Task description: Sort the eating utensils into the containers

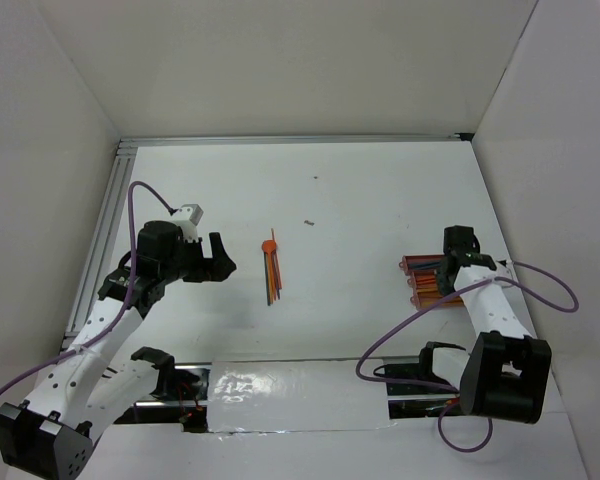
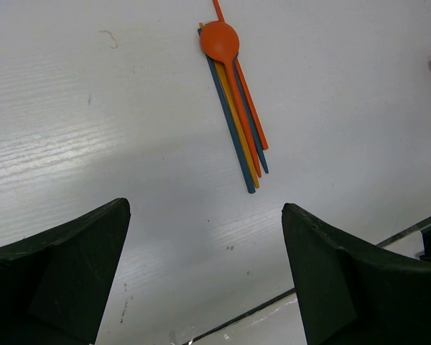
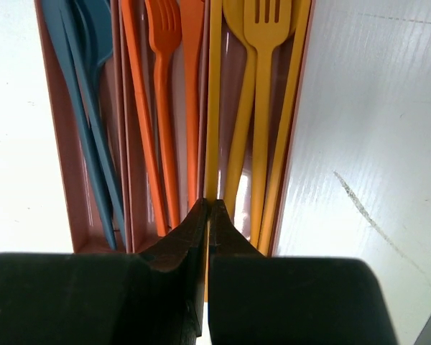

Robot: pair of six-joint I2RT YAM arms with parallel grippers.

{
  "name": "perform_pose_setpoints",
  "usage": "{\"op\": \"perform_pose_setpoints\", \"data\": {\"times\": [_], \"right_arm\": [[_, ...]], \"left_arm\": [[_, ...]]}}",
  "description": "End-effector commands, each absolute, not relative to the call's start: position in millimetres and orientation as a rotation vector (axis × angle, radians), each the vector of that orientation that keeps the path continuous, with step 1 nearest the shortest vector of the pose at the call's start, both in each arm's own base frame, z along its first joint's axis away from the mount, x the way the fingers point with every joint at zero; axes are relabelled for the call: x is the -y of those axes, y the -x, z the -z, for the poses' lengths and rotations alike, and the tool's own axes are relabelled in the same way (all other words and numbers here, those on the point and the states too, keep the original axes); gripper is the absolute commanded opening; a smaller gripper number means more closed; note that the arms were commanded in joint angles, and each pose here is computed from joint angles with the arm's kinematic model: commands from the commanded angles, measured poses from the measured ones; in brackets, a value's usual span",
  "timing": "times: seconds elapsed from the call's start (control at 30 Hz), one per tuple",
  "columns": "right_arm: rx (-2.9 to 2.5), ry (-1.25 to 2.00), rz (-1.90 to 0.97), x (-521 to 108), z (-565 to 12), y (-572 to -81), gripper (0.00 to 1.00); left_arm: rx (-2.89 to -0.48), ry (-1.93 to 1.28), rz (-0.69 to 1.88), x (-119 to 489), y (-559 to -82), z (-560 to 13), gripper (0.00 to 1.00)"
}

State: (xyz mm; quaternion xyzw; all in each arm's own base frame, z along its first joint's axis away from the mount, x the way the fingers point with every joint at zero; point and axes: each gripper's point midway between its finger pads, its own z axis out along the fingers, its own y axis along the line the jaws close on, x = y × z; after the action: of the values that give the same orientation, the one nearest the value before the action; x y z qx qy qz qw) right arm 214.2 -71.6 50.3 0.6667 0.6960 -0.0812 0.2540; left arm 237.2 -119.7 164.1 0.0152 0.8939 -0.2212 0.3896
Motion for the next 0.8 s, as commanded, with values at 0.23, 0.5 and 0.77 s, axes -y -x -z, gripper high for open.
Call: {"op": "perform_pose_setpoints", "data": {"times": [0.23, 0.5, 0.77], "right_arm": [[-1.879, -1.872, 0.302, 76.0, -37.2, -198.8, 0.12], [-1.893, -1.680, 0.227, 83.2, -82.6, -229.9, 0.65], [-1.995, -1.090, -0.025, -11.7, -196.7, -310.7, 0.73]], "left_arm": [[-2.203, -0.066, 0.592, 124.5, -241.7, -182.9, 1.00], [-2.200, -0.072, 0.599, 125.9, -242.0, -182.8, 1.00], [-2.212, -0.063, 0.598, 126.3, -245.1, -181.3, 1.00]]}}
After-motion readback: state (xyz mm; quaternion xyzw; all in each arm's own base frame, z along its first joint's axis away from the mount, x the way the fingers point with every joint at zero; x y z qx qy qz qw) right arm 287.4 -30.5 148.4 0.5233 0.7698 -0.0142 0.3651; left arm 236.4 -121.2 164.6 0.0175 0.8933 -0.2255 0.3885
